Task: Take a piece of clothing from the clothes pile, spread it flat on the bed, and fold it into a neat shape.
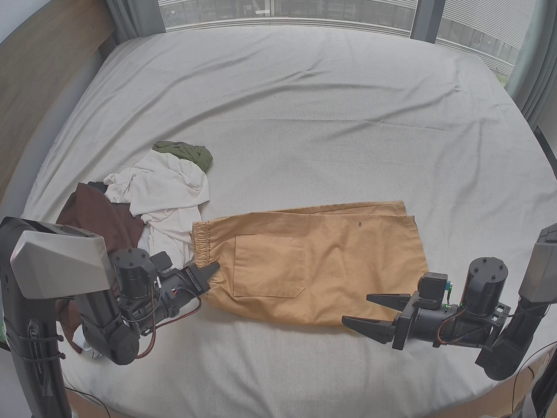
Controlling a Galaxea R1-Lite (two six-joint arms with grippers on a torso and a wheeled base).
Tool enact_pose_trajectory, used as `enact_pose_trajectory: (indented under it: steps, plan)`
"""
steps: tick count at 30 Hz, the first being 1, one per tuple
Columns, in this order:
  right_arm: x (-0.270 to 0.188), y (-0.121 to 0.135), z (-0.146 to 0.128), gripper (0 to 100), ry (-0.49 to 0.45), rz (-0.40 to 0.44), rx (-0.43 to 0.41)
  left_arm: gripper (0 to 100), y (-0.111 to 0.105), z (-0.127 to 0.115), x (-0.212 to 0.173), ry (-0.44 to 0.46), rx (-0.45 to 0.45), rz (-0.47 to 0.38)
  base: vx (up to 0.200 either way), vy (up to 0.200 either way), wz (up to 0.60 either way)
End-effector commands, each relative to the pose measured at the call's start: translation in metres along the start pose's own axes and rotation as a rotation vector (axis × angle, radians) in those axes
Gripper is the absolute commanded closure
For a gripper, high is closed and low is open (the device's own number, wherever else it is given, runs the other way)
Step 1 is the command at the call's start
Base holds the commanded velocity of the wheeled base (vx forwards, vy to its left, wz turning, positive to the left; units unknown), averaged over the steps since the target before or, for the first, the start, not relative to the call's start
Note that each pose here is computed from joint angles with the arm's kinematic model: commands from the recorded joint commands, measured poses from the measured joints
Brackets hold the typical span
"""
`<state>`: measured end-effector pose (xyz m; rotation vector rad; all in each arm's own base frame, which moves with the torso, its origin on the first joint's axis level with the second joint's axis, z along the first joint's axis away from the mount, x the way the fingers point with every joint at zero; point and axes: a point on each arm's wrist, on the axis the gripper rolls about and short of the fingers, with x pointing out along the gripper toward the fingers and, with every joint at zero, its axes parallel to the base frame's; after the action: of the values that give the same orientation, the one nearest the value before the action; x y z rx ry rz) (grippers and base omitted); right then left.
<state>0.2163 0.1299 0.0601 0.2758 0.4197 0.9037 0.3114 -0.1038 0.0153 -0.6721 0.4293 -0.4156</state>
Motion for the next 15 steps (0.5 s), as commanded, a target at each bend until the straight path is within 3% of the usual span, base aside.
enact_pose_trajectory:
  steps: [1,6,13,15]
  plan:
    - [0.0,-0.001,0.0,0,0.002,-0.003,-0.006,100,0.004,0.001,-0.004,0.002,0.013,0.017,0.0,0.0,0.0]
    - [-0.001,-0.003,0.0,0,-0.003,-0.011,-0.012,100,0.011,0.002,-0.016,0.013,0.126,0.058,0.0,0.0,0.0]
    - [-0.001,-0.003,0.0,0,-0.001,-0.012,-0.011,100,0.005,0.008,-0.025,-0.005,0.154,0.053,0.0,0.0,0.0]
    - [-0.001,-0.002,0.0,0,-0.001,-0.009,-0.012,100,-0.002,0.022,-0.032,-0.05,0.168,0.041,0.0,0.0,0.0]
